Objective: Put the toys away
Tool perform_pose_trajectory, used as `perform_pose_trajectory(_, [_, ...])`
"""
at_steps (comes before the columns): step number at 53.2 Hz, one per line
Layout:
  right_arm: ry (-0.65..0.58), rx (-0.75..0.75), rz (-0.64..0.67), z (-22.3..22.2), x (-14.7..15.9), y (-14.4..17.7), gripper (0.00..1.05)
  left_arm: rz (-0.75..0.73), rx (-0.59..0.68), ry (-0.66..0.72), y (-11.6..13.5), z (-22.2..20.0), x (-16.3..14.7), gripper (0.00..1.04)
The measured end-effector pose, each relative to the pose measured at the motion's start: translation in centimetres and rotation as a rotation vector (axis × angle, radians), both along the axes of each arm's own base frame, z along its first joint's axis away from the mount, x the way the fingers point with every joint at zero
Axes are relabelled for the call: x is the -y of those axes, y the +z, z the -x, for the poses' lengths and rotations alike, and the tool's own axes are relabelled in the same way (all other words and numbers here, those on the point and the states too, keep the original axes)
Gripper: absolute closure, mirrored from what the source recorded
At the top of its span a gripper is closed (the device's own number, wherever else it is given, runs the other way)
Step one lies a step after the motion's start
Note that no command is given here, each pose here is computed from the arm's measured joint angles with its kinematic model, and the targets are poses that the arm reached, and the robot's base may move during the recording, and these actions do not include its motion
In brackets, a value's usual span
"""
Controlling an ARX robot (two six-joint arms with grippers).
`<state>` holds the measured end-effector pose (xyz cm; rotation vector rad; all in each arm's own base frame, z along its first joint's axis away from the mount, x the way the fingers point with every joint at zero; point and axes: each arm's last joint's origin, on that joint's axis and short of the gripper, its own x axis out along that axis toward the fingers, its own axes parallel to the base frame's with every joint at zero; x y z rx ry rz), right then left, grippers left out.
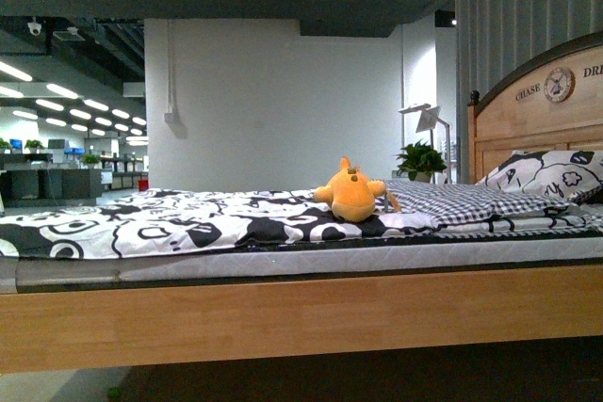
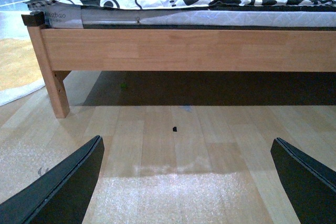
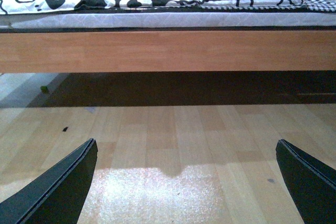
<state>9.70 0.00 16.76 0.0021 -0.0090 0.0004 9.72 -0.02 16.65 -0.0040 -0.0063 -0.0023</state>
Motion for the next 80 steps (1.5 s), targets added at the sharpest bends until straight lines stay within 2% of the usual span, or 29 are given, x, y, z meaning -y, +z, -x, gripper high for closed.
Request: perform_pose_trajectory(80, [0.0, 0.0, 0.0, 0.0, 0.0, 0.0, 0.0, 0.0, 0.0, 0.0, 0.01, 0.0, 0.0, 0.06])
